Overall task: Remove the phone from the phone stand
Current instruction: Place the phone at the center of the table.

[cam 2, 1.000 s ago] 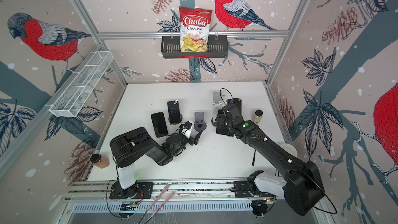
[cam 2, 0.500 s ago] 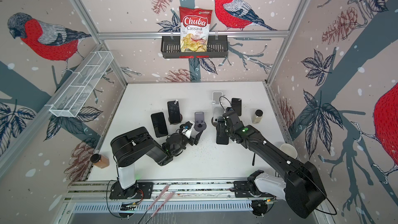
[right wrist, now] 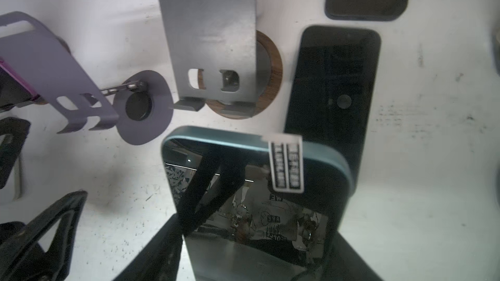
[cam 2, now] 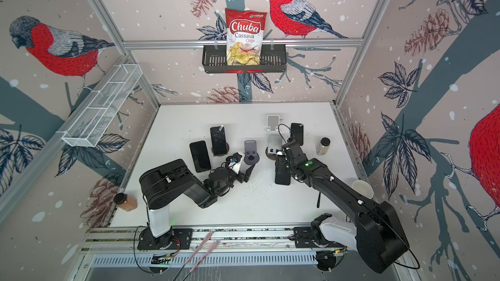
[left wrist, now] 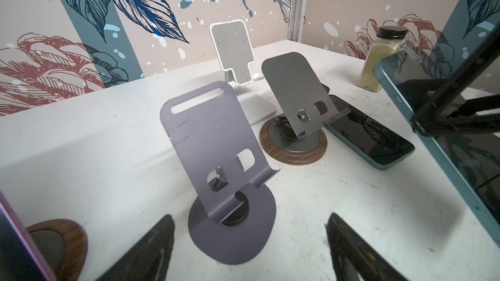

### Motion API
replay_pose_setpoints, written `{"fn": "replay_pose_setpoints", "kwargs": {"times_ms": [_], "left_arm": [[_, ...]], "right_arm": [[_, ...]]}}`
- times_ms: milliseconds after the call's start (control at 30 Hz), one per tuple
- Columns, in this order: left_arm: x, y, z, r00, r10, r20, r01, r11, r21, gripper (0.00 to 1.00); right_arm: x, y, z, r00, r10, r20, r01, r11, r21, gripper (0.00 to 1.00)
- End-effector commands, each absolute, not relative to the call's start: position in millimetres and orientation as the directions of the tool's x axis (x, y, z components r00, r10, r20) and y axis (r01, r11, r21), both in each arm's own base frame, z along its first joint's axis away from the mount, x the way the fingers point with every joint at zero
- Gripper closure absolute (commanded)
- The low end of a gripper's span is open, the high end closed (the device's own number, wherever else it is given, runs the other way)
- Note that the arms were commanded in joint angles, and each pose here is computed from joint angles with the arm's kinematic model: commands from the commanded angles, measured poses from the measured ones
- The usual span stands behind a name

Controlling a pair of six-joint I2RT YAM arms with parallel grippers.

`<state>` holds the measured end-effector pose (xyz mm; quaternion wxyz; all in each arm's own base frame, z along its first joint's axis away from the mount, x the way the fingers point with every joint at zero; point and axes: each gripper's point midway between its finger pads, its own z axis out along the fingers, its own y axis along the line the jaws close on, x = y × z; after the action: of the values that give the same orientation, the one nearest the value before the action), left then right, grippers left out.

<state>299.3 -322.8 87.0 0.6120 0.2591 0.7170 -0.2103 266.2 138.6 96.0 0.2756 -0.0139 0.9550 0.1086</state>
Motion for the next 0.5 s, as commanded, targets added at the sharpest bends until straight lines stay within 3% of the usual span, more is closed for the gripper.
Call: {"fn": "replay_pose_setpoints", "kwargs": {"times_ms": [0, 467], "left_arm": [[298.0, -325.7, 92.6, -0.099, 0.092, -0.991, 0.64, 0.768, 0.007, 0.13], [297.4, -322.1, 92.5, -0.097, 0.088, -0.991, 0.632, 0.775, 0.007, 0.13]], "right_arm": [[270.0, 135.5, 97.8, -0.841, 0.048, -0.539, -0.076, 0.976, 0.206, 0.38], [257.1, 155.7, 70.6, -0.887, -0.003, -0.461, -0.134, 0.959, 0.251, 0.38]]}}
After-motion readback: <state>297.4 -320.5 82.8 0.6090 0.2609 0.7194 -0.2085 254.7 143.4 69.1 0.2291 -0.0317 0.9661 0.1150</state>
